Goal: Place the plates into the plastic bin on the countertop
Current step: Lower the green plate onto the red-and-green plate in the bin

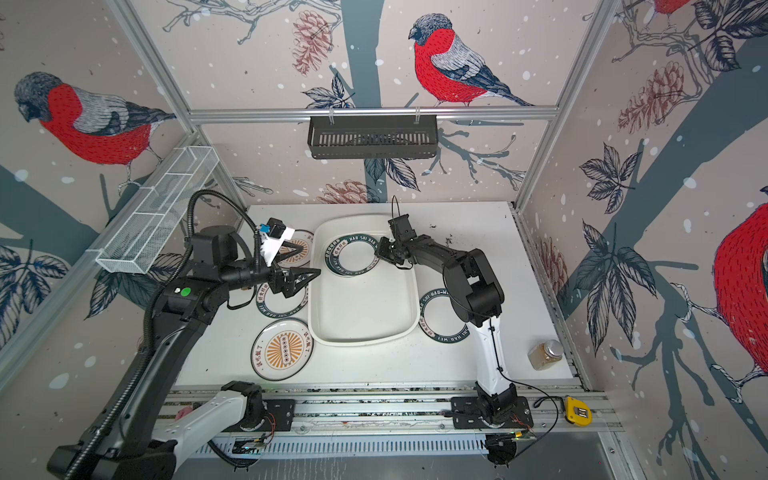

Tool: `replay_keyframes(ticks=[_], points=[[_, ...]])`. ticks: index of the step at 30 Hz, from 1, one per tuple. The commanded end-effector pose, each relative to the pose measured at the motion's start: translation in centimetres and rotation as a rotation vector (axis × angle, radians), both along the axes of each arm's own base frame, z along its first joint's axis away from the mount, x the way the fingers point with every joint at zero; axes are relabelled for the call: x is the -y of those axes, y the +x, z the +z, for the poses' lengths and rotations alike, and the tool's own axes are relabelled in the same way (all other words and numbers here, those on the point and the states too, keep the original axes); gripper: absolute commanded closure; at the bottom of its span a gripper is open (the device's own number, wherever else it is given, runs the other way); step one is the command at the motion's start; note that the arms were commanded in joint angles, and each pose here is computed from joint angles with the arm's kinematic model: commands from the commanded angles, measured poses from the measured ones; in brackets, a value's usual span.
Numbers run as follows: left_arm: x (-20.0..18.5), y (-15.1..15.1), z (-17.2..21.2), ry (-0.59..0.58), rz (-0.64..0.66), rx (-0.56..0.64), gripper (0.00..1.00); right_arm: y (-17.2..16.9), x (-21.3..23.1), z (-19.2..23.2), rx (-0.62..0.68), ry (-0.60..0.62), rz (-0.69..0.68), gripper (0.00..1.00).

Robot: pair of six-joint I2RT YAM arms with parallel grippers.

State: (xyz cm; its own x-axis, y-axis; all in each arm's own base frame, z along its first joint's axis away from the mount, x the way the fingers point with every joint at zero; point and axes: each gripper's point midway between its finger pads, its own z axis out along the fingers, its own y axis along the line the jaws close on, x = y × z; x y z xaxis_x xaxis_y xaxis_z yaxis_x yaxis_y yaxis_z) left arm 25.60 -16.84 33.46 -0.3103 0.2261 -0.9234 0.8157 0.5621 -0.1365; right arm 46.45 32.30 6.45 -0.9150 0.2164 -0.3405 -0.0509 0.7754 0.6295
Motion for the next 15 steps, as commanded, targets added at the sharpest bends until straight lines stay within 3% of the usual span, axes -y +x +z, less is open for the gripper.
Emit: replay_keyframes(ticks=[1,15], points=[[0.11,-0.25,0.15,-0.007,-0.012,0.004,0.02,0.47,0.29,0.44,0.025,-0.028,-0.016,0.69],[0.20,-0.32,0.27,-0.012,-0.017,0.006,0.02,0.22,0.38,1.04,0.043,-0.085,-0.003,0.67]])
